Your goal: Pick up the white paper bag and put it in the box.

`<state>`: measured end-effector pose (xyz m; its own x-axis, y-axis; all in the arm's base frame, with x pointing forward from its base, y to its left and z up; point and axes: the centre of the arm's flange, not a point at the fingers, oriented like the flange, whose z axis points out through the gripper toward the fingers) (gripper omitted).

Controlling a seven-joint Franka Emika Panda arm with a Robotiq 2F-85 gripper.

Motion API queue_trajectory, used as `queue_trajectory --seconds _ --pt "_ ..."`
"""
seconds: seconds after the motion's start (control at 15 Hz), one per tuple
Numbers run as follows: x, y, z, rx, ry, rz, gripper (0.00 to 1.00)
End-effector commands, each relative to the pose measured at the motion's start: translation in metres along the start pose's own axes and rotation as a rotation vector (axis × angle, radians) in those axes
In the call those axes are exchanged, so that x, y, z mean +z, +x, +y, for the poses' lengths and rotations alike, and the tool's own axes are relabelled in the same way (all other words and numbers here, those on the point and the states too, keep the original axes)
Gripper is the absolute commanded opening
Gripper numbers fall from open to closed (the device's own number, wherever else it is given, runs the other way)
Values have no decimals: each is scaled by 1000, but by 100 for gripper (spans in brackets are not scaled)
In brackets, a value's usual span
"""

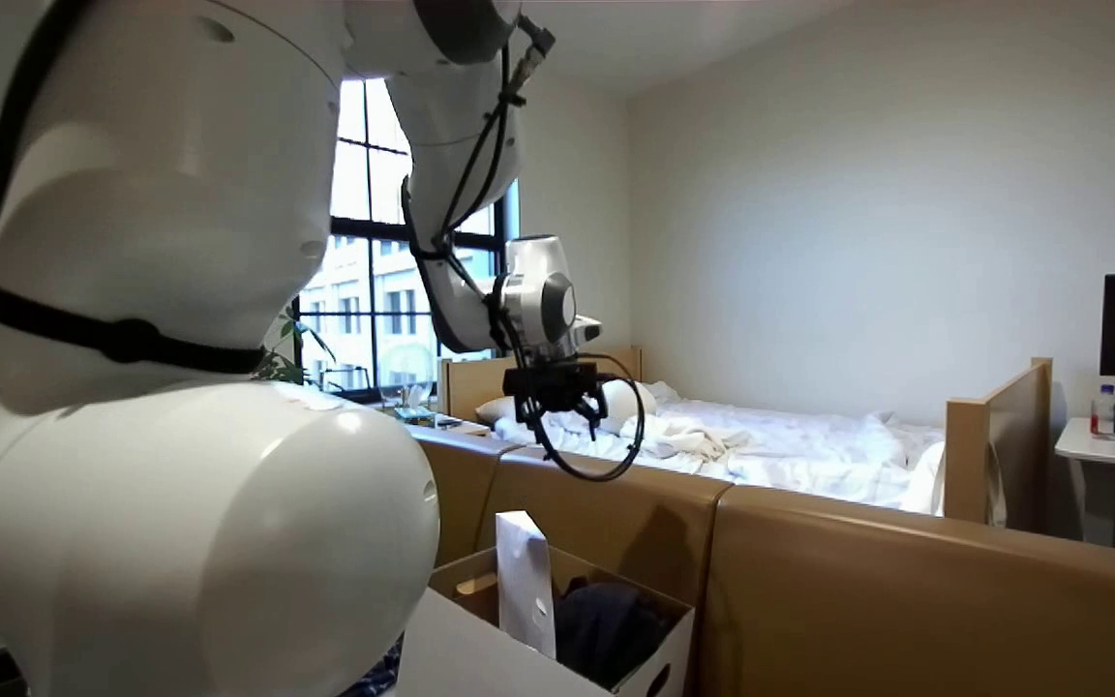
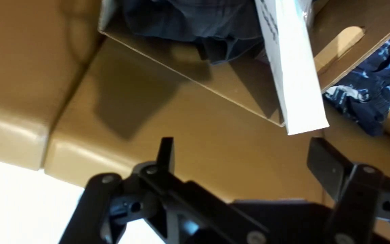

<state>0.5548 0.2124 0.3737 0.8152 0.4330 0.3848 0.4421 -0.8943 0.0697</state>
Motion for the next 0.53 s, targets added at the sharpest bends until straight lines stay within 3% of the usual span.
queue_trajectory --seconds 0.0,0.27,0.47 --pt "-75 -16 68 141 -111 -94 100" --pt "-144 -54 168 289 -200 -254 100" --pt "-169 -90 226 406 -238 -414 100"
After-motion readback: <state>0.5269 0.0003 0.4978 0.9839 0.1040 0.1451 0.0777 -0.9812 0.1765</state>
